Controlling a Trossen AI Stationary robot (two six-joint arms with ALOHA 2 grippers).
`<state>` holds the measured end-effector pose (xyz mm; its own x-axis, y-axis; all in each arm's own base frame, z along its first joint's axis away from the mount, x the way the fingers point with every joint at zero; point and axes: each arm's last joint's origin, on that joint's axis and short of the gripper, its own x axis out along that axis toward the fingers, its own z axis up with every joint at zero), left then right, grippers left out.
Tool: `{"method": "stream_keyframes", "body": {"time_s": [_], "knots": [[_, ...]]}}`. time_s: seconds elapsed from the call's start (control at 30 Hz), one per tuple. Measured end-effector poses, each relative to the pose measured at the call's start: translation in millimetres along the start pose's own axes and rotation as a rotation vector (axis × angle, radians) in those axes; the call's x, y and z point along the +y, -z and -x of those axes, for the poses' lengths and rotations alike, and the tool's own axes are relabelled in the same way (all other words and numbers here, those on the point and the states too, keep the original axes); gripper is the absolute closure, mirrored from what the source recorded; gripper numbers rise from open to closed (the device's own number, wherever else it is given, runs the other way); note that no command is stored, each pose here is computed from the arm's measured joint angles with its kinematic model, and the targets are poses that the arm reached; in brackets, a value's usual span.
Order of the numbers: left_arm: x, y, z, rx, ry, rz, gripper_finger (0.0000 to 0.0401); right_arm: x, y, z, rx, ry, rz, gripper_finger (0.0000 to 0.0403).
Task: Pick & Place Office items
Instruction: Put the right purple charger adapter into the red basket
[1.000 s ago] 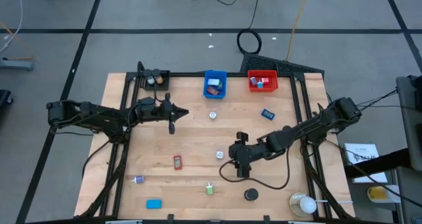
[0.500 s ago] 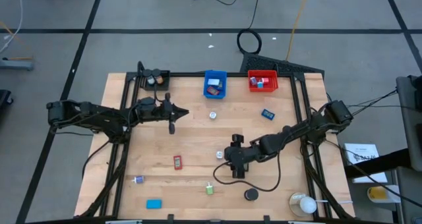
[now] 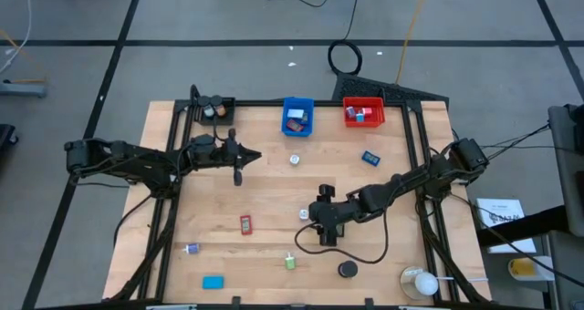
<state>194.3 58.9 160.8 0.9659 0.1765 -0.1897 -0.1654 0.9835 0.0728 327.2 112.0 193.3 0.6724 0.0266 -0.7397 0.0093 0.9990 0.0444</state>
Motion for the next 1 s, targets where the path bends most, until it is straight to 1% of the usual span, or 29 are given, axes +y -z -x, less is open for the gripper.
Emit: {"method": "stream_keyframes", "body": {"time_s": [0.3,0.43,0.47,0.53,0.6,0.67,0.83,1.0], "knots": [[0,0,0,0.000,0.000,0.001,0.0364,-10,-3,-3,-0.001,0.026,0.001,0.0170],[0,0,0,0.000,0.001,0.002,0.0364,-16,2,-25,0.013,0.036,0.013,0.0169],[0,0,0,0.000,0.001,0.002,0.0364,-18,5,-28,0.034,0.032,0.019,0.0169],[0,0,0,0.000,0.000,0.000,0.0364,-20,4,-38,0.019,0.009,0.012,0.0169],[0,0,0,0.000,0.000,0.001,0.0364,-21,7,-45,0.032,0.009,0.011,0.0169],[0,0,0,0.000,0.000,0.003,0.0364,-22,13,-50,0.067,0.017,0.018,0.0169],[0,0,0,-0.001,0.000,0.001,0.0364,-22,16,-57,0.076,0.019,0.050,0.0174],[0,0,0,-0.001,0.000,0.003,0.0364,-22,19,-63,0.080,0.020,0.052,0.0197]]}}
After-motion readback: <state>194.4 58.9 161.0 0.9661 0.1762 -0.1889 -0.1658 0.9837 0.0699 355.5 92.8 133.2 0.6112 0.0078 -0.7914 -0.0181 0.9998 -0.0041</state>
